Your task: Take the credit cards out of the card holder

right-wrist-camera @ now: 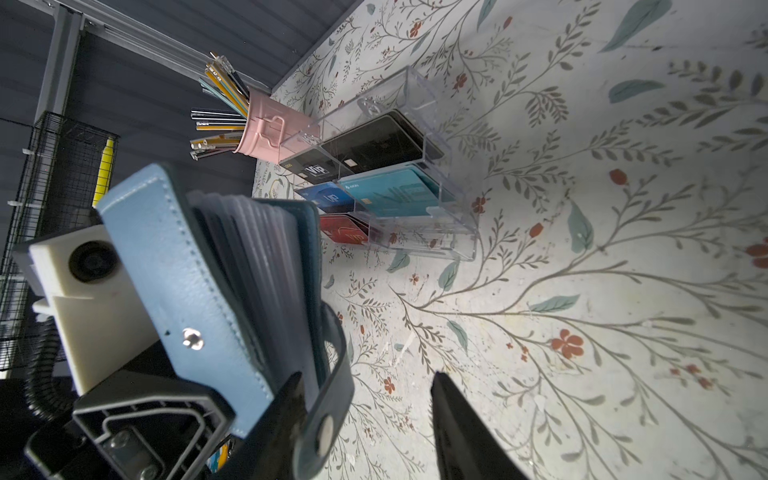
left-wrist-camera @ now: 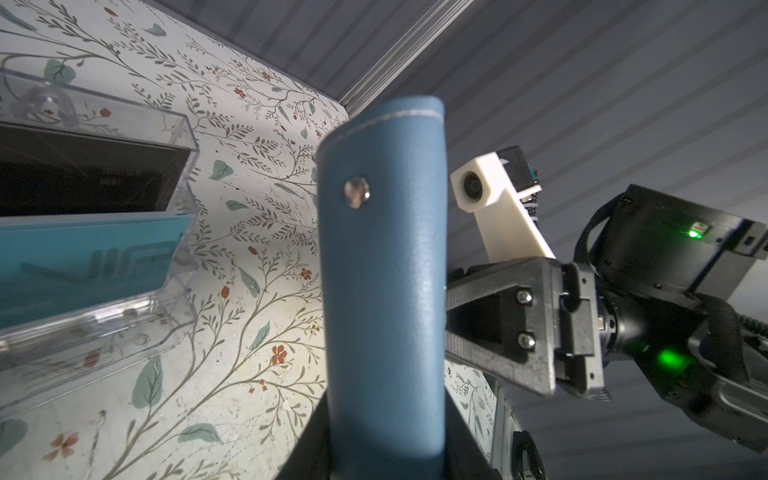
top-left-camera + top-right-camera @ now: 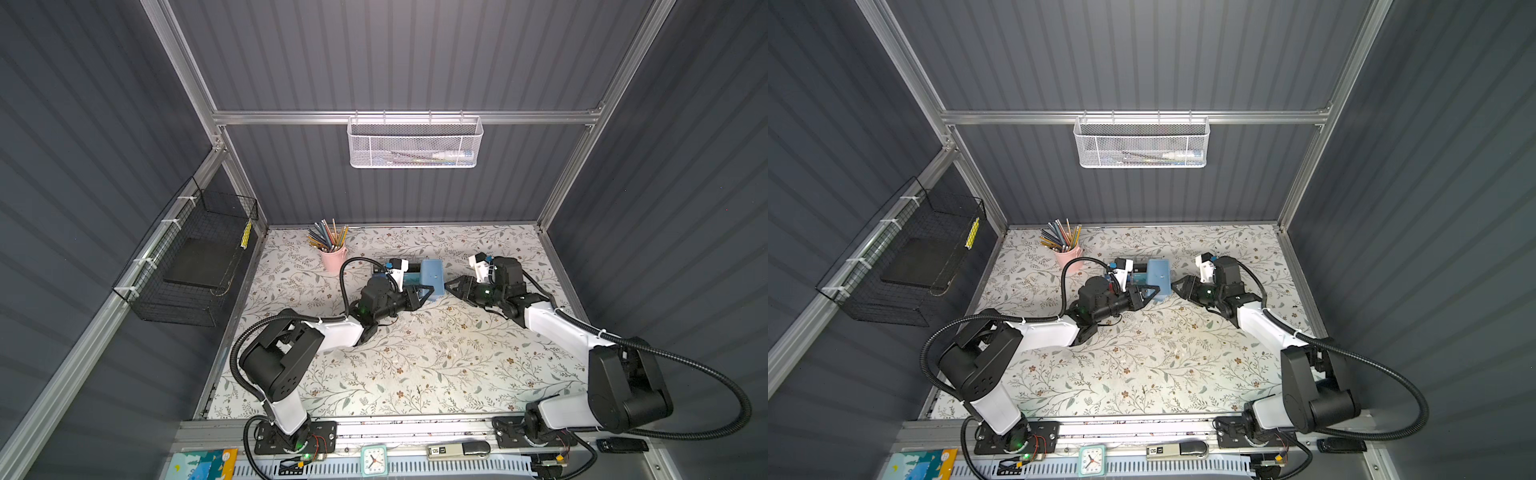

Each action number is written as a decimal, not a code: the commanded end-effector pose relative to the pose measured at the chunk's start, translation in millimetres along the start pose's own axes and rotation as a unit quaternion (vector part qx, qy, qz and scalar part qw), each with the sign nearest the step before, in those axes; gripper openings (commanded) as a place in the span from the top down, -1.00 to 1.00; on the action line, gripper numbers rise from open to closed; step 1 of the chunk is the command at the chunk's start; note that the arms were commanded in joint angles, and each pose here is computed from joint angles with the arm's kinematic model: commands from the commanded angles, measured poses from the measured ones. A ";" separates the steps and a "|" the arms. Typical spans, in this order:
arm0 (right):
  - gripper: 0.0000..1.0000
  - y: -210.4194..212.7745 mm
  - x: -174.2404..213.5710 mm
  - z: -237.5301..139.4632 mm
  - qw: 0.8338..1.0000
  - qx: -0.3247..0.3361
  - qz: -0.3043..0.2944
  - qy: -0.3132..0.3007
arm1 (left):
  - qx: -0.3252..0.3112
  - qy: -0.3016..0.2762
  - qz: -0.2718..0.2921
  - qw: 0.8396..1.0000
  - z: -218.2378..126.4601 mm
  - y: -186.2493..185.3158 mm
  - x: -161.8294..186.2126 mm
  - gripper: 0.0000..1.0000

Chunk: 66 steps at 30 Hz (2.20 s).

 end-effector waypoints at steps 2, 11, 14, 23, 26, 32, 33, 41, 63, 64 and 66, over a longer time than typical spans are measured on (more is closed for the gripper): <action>0.06 7.3 -1.9 4.5 0.999 -0.034 0.007 0.005 | 0.028 -0.040 0.025 0.999 -7.1 -18.6 -22.0 1.00; 0.30 16.6 -2.6 8.1 0.996 -0.082 0.017 0.003 | 0.039 -0.051 0.018 0.998 -7.8 -19.9 -23.2 0.98; 0.39 16.4 -1.8 10.8 0.996 -0.089 0.021 0.006 | 0.043 -0.054 0.015 0.997 -8.0 -20.9 -23.5 0.98; 0.65 16.1 0.8 15.7 0.995 -0.099 0.026 0.010 | 0.048 -0.059 0.014 0.997 -8.6 -23.5 -25.9 0.92; 0.82 22.9 0.1 13.3 0.992 -0.121 0.026 0.008 | 0.048 -0.059 0.014 0.997 -8.8 -23.1 -25.1 0.83; 1.00 27.1 1.2 5.4 0.993 -0.119 0.016 0.001 | 0.040 -0.053 0.016 0.998 -10.2 -20.4 -21.8 0.60; 1.00 27.1 2.1 3.9 0.993 -0.117 0.014 0.000 | 0.040 -0.051 0.017 0.998 -10.4 -20.7 -21.3 0.55; 1.00 21.1 11.3 -1.0 0.996 -0.090 0.006 0.005 | 0.010 -0.051 0.012 0.999 -12.7 -8.6 -15.5 0.16; 1.00 -3.7 41.0 10.0 0.999 -0.028 -0.016 0.034 | -0.082 0.035 0.041 0.995 -6.8 6.4 42.9 -0.08; 1.00 -6.0 42.3 10.4 0.999 -0.025 -0.014 0.035 | -0.088 0.039 0.042 0.995 -7.3 7.7 46.8 -0.08; 1.00 -13.0 46.5 12.4 0.999 -0.015 -0.009 0.040 | -0.098 0.045 0.042 0.993 -7.4 9.8 52.9 -0.08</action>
Point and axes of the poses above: each gripper's point midway between its finger pads, its own z axis out along the fingers, its own y axis along the line the jaws close on, x = y × z, the point moved 3 cm from there along -z, back along the fingers, and after that the axes turned 7 degrees about z, right-handed, at the moved point
